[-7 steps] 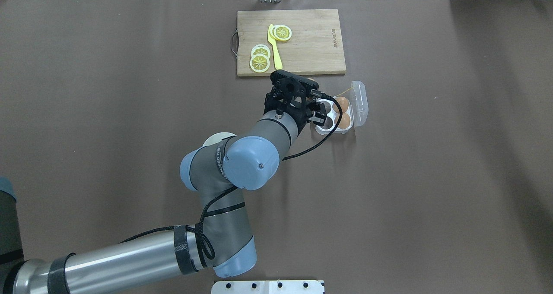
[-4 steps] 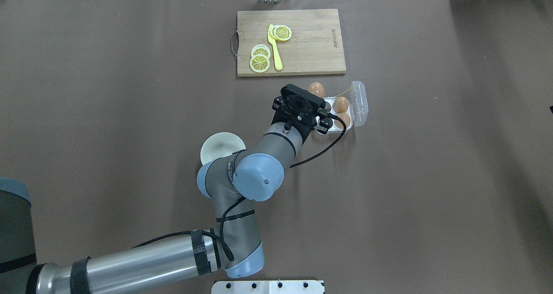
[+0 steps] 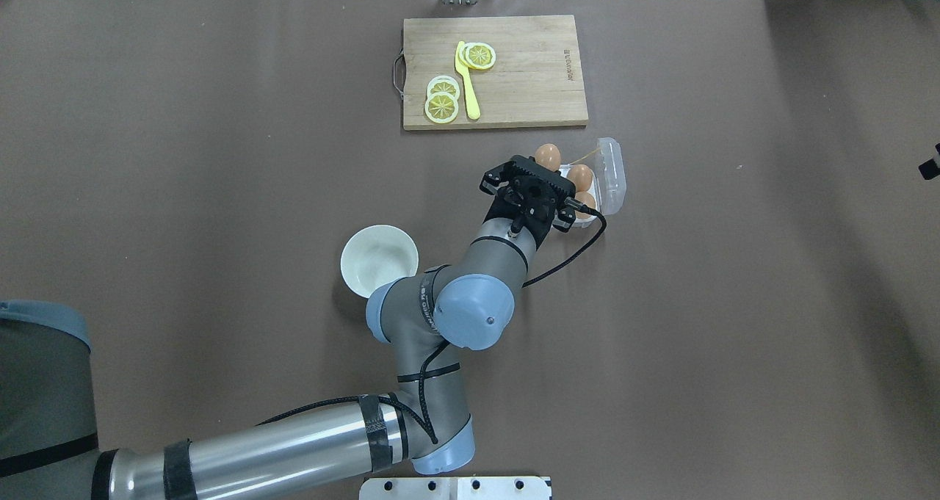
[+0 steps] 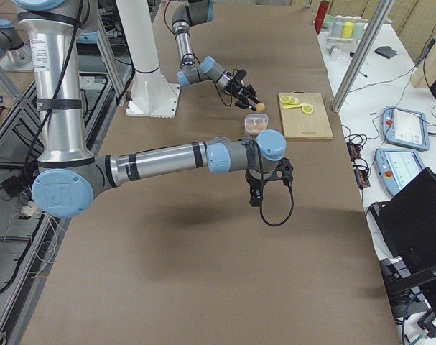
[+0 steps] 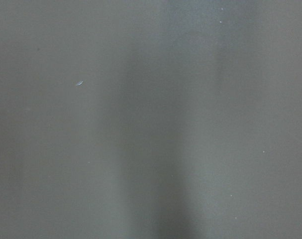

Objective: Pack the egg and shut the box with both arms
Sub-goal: 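Lower the egg into the empty cup nearest the robot and release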

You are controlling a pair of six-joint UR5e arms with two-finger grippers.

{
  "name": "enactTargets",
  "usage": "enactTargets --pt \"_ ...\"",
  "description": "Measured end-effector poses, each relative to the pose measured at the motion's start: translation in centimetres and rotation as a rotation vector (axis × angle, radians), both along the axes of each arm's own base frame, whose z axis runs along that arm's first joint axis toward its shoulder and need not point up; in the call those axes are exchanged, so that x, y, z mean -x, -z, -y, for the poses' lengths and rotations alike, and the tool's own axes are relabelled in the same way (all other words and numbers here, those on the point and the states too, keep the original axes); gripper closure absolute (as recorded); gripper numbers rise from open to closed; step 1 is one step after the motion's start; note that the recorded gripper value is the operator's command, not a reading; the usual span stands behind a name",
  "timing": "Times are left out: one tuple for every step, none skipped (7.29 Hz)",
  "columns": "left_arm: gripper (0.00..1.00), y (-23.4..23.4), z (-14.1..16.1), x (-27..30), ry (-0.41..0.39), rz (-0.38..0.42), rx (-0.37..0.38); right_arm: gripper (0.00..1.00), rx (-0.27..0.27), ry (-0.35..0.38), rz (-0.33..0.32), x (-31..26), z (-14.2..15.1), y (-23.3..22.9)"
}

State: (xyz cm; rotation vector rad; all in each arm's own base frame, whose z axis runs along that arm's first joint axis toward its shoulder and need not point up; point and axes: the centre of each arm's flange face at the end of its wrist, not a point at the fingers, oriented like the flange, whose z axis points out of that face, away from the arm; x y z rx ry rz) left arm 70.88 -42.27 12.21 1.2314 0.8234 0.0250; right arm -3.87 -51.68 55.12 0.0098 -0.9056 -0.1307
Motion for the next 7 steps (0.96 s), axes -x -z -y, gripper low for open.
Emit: enactTargets --pt "1.00 -0.6 -0.2 -1.0 0.003 0.021 0.005 0.00 0.000 0.000 0.000 0.1 0.2 0.0" --pt "1.00 -1.3 -0.9 -2.0 -0.006 0.038 0.010 0.00 0.003 0.001 -0.001 0.1 0.3 -0.1" --pt "1.00 -1.5 -1.7 -3.0 -0.019 0.049 0.013 0.00 0.006 0.001 -0.002 0.1 0.3 -0.3" --pt "1.00 -1.2 -2.4 -3.6 -0.032 0.048 0.013 0.00 0.007 0.001 -0.002 0.1 0.4 -0.4" --pt "1.00 -0.6 -2.7 -3.8 -0.040 0.044 0.012 0.00 0.007 0.001 -0.002 0.1 0.4 -0.3" --pt "1.00 0.0 -2.9 -4.0 -0.048 0.038 0.012 0.00 0.007 0.001 -0.001 0.1 0.4 -0.3" --pt "1.00 0.2 -2.9 -4.1 -0.055 0.037 0.012 0.00 0.007 0.001 -0.001 0.1 0.4 -0.3"
